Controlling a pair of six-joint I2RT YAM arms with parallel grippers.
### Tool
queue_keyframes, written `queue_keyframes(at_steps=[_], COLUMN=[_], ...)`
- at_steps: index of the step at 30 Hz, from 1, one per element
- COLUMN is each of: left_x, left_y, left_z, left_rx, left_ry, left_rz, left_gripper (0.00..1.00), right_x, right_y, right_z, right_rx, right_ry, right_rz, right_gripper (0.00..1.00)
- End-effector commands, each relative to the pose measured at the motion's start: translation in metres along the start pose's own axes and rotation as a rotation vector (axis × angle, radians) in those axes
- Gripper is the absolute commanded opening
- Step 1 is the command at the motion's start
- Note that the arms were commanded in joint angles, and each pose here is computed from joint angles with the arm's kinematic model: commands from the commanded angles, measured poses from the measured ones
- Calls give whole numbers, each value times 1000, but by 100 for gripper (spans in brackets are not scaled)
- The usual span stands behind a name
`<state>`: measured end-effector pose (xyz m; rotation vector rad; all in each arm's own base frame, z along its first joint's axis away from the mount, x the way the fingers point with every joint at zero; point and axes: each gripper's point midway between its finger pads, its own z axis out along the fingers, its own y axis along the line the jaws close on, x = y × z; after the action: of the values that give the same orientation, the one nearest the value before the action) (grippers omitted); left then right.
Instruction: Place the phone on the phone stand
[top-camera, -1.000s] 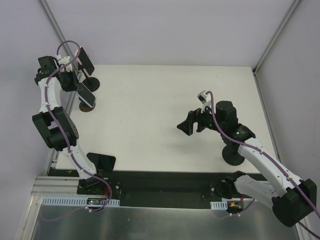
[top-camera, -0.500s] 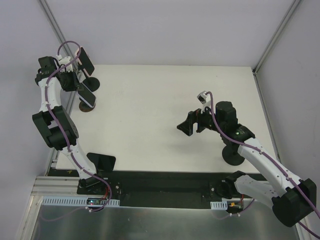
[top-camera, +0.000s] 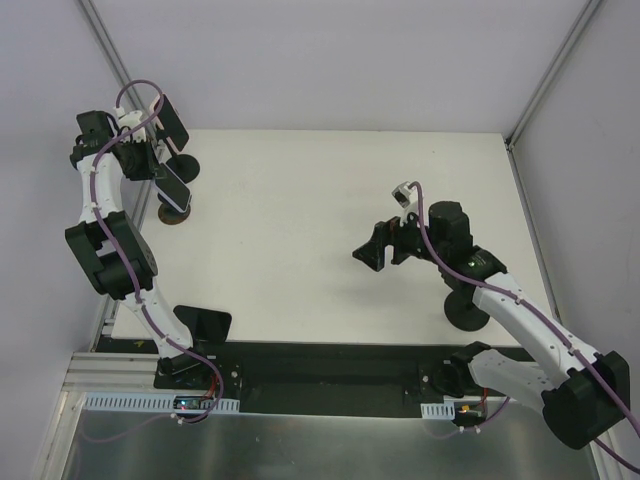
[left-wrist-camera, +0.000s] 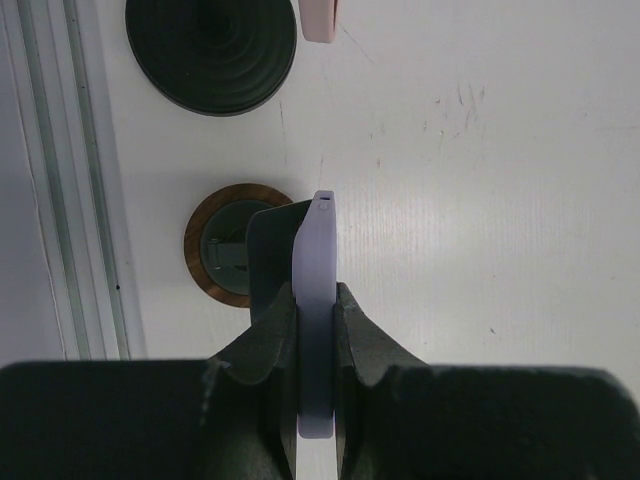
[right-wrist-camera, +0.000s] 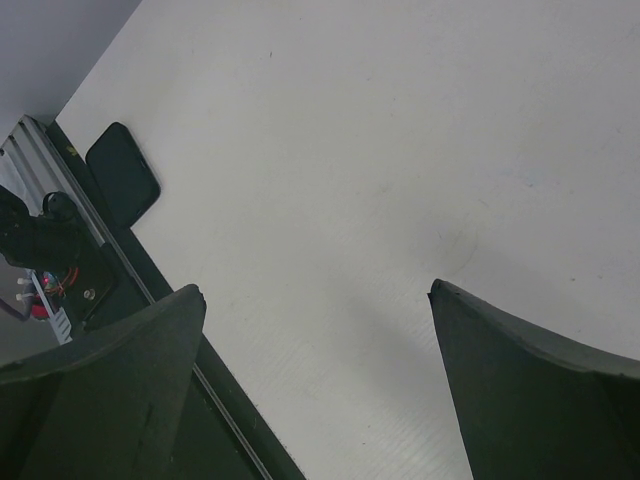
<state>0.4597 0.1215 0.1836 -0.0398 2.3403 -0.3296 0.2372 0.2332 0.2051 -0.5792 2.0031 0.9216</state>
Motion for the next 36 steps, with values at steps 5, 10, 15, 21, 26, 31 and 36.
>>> queue_keyframes(at_steps=[5,10,15,21,26,31,36], left_x=[-6,-4,-7,-20,-32,-46,-56], left_y=[4,5,11,15,24,-2,-81], left_z=[4,8,2,-16,-40,-72,-80], left_rx=[3,1,-54,-142,-456,-850,-725], left_ry=[-19,-13,-18,-59,-75,-109,-215], left_rz=[35,24,18,-13,-32,70,116], left_gripper=[0,1,75,99,99,99,99], right_x=[-13,-11,-12,-14,-15,-24,-13], right_y=[6,4,5,6,6,-26,-87], right_z=[2,4,6,5,4,2,-41], right_rx=[-37,-36,-47,-49,-38,169,617], right_ry=[-40,-34,-33,-39,-47,-62,6], right_rz=[-15,-12,-3,1,10,73,128], right_gripper=[97,97,97,97,97,97,97])
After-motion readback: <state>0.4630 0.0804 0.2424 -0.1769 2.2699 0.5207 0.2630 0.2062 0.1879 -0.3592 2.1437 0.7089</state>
